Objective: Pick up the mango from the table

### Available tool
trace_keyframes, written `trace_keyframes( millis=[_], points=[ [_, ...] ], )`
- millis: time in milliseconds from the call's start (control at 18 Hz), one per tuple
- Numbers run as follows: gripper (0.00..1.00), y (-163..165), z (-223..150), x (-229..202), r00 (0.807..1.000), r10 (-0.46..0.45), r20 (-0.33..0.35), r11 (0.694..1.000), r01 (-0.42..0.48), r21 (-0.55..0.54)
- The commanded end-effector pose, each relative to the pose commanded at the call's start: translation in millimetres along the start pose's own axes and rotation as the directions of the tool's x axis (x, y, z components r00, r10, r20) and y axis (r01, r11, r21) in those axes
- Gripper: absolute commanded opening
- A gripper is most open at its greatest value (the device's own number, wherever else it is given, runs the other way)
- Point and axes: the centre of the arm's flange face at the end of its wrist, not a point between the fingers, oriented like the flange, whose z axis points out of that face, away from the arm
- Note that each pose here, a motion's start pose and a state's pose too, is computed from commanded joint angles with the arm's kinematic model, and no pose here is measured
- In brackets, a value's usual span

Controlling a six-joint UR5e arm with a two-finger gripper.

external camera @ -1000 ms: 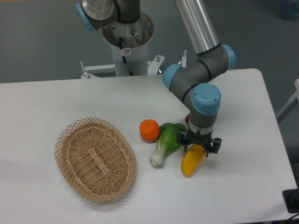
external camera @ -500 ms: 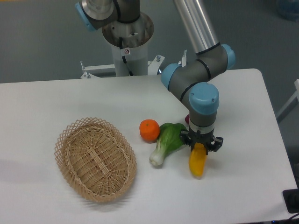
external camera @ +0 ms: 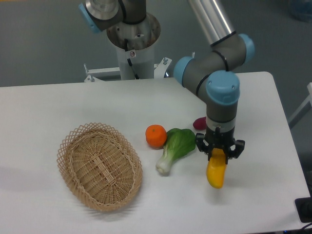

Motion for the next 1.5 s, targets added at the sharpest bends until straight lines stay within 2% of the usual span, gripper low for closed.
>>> trace_keyframes(
  millis=[222, 278, 611, 1167, 1500],
  points=[
    [0.36, -14, -29, -8, 0.998, -0.055, 0.013, 0.996, 0.054, 0.072],
    [0.38, -23, -37, -11, 0.998, -0.061, 0.025, 0.994, 0.059, 0.089],
    [0.36, -38, -63, -9, 0.995, -0.082, 0.049, 0.989, 0.075, 0.126],
    [0.34, -57, -69, 18, 0.998, -0.05, 0.033, 0.988, 0.045, 0.149],
    [0.34, -58, -70, 20, 0.998, -0.047, 0.031, 0.988, 0.042, 0.151]
  ],
)
